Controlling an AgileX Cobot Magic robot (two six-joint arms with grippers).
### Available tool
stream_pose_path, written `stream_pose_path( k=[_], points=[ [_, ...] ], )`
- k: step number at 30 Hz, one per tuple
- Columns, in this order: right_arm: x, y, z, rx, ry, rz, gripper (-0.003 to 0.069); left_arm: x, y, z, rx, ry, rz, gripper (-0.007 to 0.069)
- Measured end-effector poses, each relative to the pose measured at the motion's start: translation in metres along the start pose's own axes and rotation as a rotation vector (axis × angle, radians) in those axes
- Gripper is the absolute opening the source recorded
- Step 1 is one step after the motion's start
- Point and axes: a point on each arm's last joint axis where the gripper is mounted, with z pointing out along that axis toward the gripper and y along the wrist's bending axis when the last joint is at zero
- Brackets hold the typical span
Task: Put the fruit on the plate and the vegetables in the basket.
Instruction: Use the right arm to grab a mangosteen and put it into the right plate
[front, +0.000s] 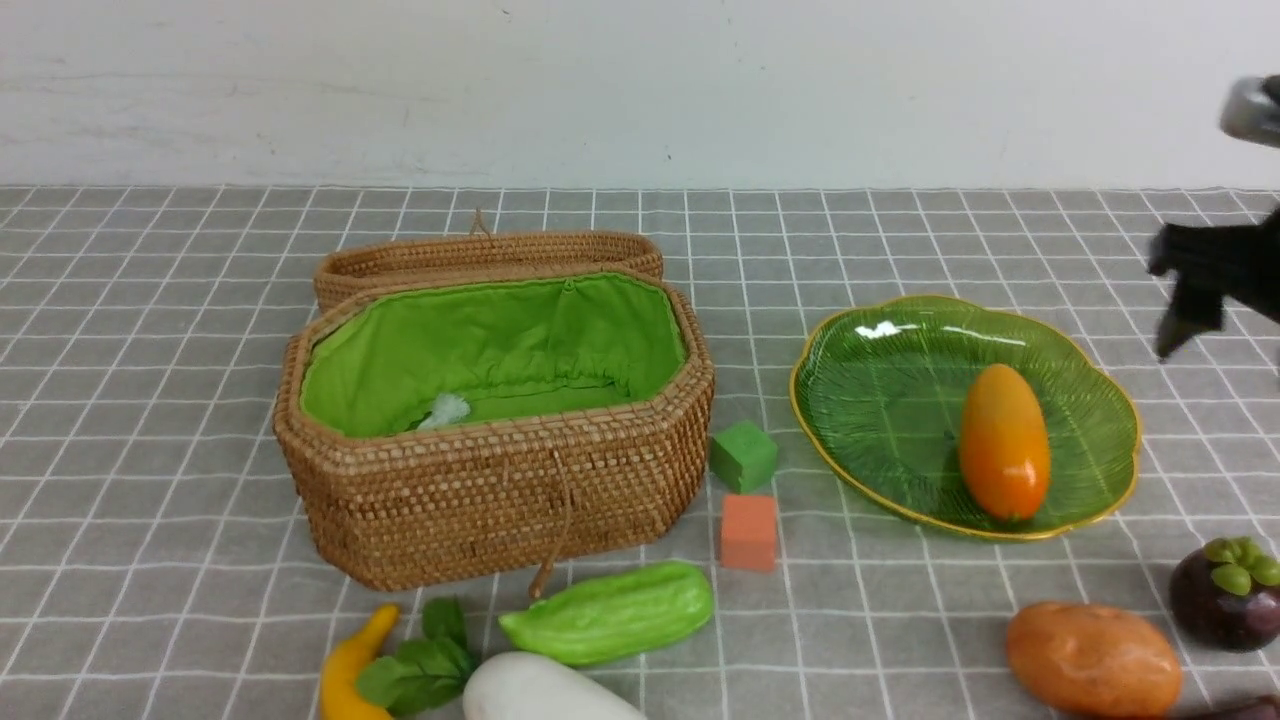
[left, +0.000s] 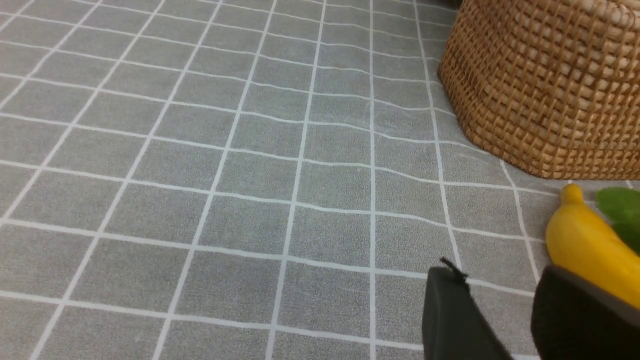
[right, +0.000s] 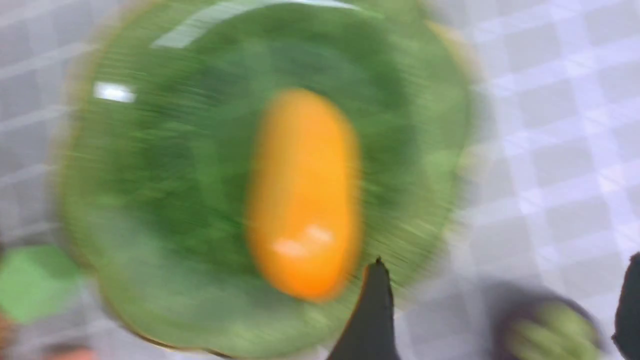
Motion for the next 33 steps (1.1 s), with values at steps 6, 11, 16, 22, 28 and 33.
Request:
stream_pose_path(
  k=[6,11,16,22,28,33],
  points=[
    [0.043,-0.036,0.047,0.088,0.171,0.073,0.0594,0.0,0.0,0.0,0.0,0.0,0.0,0.0239],
    [0.06,-0.041,0.088,0.088,0.198,0.086,0.0594,0.0,0.0,0.0,0.0,0.0,0.0,0.0239],
    [0.063,-0.043,0.115,0.094,0.211,0.085,0.0587,0.0,0.0,0.0,0.0,0.0,0.0,0.0239],
    [0.055,-0.042,0.108,0.086,0.175,0.041,0.0568,0.0,0.0,0.0,0.0,0.0,0.0,0.0239],
    [0.011,-0.021,0.055,-0.047,-0.037,0.016,0.0568,0.0,0.0,0.0,0.0,0.0,0.0,0.0239],
    [-0.018,0.007,0.037,-0.193,-0.183,-0.077,0.0568,0.0,0.0,0.0,0.0,0.0,0.0,0.0239]
  ],
)
